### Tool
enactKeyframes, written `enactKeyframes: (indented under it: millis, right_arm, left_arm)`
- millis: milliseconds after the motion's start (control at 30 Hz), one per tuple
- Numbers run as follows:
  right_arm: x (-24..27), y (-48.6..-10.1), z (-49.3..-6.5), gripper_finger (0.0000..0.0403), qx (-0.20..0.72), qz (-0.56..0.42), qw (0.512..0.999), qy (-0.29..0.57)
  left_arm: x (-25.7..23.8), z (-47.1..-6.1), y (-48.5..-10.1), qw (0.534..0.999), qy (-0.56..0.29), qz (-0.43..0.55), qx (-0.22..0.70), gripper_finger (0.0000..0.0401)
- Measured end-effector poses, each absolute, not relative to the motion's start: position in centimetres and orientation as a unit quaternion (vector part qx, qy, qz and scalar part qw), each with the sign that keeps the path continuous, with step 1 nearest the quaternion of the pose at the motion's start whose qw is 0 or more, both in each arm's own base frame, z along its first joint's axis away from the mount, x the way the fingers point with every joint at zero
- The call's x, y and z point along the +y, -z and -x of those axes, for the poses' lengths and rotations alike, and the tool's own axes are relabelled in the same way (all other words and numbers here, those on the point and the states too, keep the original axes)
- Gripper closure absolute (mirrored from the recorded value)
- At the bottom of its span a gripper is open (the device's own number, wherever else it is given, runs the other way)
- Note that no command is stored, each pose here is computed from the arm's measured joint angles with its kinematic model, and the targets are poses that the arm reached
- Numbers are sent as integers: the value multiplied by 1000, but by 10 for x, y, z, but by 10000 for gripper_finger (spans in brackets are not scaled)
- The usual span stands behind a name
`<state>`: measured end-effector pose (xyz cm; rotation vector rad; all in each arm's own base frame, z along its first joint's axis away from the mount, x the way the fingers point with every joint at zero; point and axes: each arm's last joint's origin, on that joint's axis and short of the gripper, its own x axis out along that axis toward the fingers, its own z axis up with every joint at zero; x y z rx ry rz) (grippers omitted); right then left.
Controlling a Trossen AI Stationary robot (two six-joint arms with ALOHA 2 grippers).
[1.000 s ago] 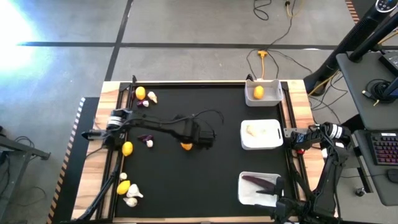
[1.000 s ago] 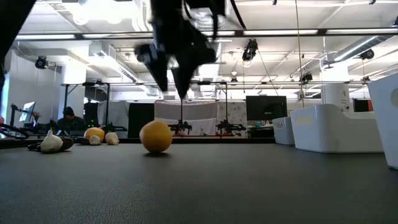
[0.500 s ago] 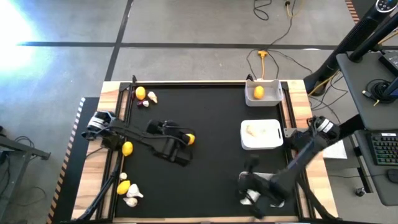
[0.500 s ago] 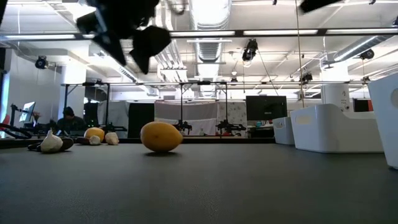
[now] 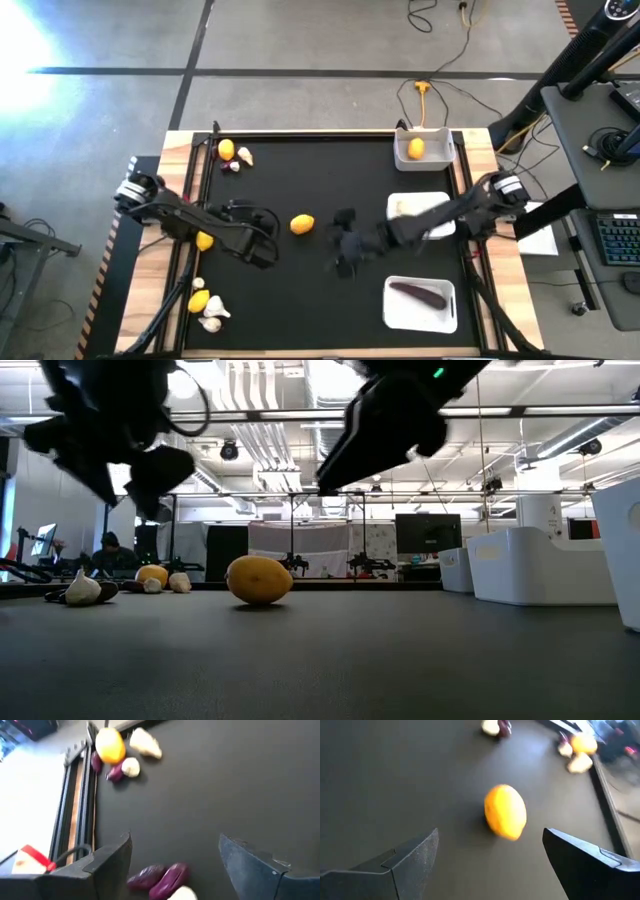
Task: Sort produce into baskets
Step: Put the lemon into the gray bin
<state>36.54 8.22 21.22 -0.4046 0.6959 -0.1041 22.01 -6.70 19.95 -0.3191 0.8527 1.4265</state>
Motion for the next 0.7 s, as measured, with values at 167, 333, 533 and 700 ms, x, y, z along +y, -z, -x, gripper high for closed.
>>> enactKeyframes:
  millis: [167,333,533,700]
  right_arm:
    - [17,-210,-379,48,288,179,941,15]
    - [-37,-199,-389,48,241,108,964,-36]
    - [-62,-162,-409,49,268,87,958,-60]
    - [-60,-151,-422,49,266,87,956,-83]
  left_arm:
    - [-63,-198,-194,683,-595,186,380,121]
    - [-50,-189,-179,746,-511,237,354,121]
    - [-36,-192,-173,842,-364,252,307,121]
    - [-35,-192,-194,889,-263,247,283,121]
